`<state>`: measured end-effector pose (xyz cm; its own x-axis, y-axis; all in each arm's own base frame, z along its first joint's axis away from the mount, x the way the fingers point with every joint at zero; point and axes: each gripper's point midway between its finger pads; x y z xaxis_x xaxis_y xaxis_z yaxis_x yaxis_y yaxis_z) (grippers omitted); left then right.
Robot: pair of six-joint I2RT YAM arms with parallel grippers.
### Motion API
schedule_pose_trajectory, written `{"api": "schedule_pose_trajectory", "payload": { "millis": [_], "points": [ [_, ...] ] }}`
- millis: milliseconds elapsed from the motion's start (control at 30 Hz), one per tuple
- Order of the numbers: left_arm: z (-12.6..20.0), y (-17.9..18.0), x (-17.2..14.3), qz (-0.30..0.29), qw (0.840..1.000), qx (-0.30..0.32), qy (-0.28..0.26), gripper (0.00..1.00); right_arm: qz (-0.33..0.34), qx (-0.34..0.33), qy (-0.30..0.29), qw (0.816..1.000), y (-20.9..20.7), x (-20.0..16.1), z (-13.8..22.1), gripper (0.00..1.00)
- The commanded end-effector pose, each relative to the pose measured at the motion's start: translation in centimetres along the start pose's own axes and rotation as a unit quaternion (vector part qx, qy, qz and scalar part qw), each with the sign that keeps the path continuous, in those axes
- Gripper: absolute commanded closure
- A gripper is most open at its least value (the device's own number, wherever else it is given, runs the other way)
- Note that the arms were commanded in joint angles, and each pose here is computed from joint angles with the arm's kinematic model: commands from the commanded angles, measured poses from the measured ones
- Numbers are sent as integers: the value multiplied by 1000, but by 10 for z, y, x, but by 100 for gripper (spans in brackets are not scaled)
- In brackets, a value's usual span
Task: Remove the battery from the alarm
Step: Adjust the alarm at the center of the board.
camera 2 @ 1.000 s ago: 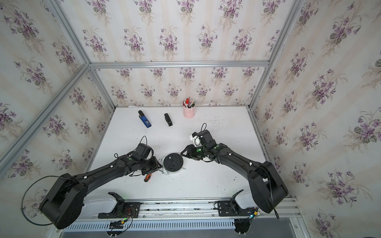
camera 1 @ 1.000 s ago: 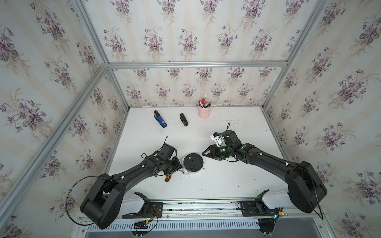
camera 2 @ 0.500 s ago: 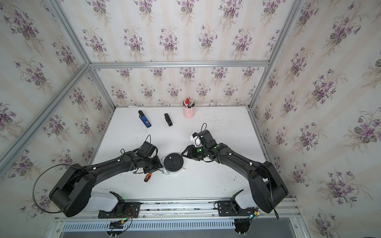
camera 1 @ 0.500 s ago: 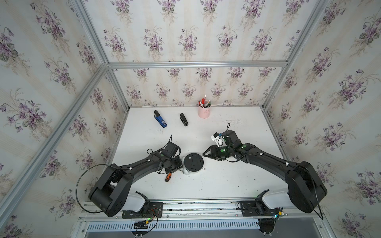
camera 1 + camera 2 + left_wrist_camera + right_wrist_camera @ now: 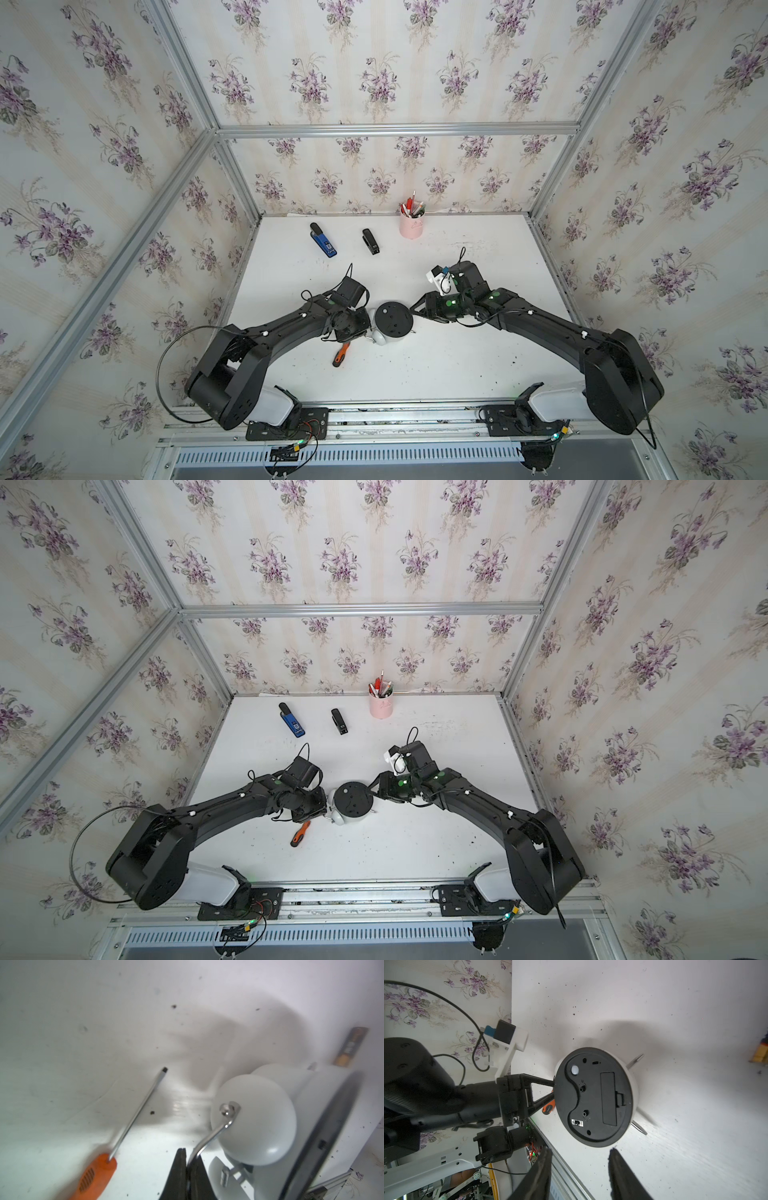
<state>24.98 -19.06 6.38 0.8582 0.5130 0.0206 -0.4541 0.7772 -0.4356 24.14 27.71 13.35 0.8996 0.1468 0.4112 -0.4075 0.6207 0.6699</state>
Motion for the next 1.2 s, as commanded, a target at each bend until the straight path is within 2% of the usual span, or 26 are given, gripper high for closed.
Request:
{"api": "schedule_pose_trajectory", "payload": {
  "millis": [0,200,433,533,667,900,1033,1167],
  "points": [
    [35,-17,7,-35,999,-5,-26,94,6,-10,-6,1000,-2,2,4,53],
    [81,-51,4,-86,995,-23,-42,95,11,-13,-15,1000,-2,3,12,54],
    [104,-63,-6,-162,984,47,-55,94,15,-8,-20,1000,-2,-2,20,54],
    [92,-61,-12,-189,976,101,-42,94,18,-8,-19,1000,-2,-6,23,54],
    [72,-64,-23,-213,966,142,-33,96,29,-8,-19,999,-1,-11,32,54],
    [57,-91,-38,-251,954,160,-27,95,15,-25,-35,999,-21,-17,52,54],
    [47,-112,-56,-289,941,176,-18,93,-31,-67,-1,997,-52,-40,46,56],
    [25,-122,-74,-303,935,183,0,92,-54,-63,21,996,-63,-57,35,56]
  ]
}}
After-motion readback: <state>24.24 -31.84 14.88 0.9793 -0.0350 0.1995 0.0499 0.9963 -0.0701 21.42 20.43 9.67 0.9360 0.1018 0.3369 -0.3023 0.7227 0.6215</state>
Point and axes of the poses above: each gripper's point midway between its finger pads, its own z axis back along the fingers, its own y axis along the line the jaws close on, x = y × z, and after that the axes turned 13 degrees about z, right-handed
